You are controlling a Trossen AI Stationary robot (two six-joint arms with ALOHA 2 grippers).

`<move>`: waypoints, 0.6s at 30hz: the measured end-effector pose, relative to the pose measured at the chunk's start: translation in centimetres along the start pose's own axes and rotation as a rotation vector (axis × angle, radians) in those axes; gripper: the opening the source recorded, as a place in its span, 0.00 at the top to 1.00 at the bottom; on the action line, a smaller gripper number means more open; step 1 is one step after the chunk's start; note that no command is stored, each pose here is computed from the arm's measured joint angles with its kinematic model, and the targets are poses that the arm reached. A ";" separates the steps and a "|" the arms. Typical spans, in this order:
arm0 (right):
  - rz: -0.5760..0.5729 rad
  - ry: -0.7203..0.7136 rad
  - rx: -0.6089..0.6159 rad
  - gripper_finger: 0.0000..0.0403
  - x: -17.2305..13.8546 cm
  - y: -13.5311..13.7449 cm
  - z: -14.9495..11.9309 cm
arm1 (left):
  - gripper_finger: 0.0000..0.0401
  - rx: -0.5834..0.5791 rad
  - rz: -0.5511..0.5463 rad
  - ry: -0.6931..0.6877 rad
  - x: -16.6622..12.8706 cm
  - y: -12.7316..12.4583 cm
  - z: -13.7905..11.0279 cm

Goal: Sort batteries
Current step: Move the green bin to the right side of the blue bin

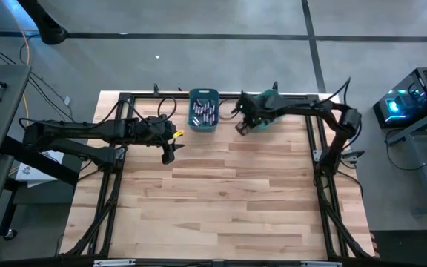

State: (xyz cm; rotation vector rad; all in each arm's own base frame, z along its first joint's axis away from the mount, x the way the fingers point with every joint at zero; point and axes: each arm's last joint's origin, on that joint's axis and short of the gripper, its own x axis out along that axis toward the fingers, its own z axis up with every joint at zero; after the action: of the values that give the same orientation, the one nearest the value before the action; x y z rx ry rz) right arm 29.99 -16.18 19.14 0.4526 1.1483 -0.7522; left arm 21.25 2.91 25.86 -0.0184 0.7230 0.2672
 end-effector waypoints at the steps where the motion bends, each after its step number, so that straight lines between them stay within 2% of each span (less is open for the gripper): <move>1: 0.014 -0.004 -0.050 0.99 -0.1 0.7 -0.2 | 0.50 0.000 0.000 0.000 0.0 0.0 0.0; 9: 0.108 -0.100 -0.510 1.00 -1.1 5.5 -1.2 | 0.50 0.000 0.000 0.000 0.0 0.0 0.0; 15: 0.099 -0.186 -0.856 1.00 -1.4 6.4 -1.0 | 0.50 0.000 0.000 0.000 0.0 0.0 0.0; 18: 0.077 -0.205 -0.959 1.00 -1.3 6.2 -0.8 | 0.50 0.000 0.000 0.000 0.0 0.0 0.0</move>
State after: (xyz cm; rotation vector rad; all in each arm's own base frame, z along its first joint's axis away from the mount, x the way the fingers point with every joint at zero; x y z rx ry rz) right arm 33.77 -11.08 19.78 -0.3771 1.1499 -0.1153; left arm 21.25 2.91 25.86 -0.0186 0.7230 0.2667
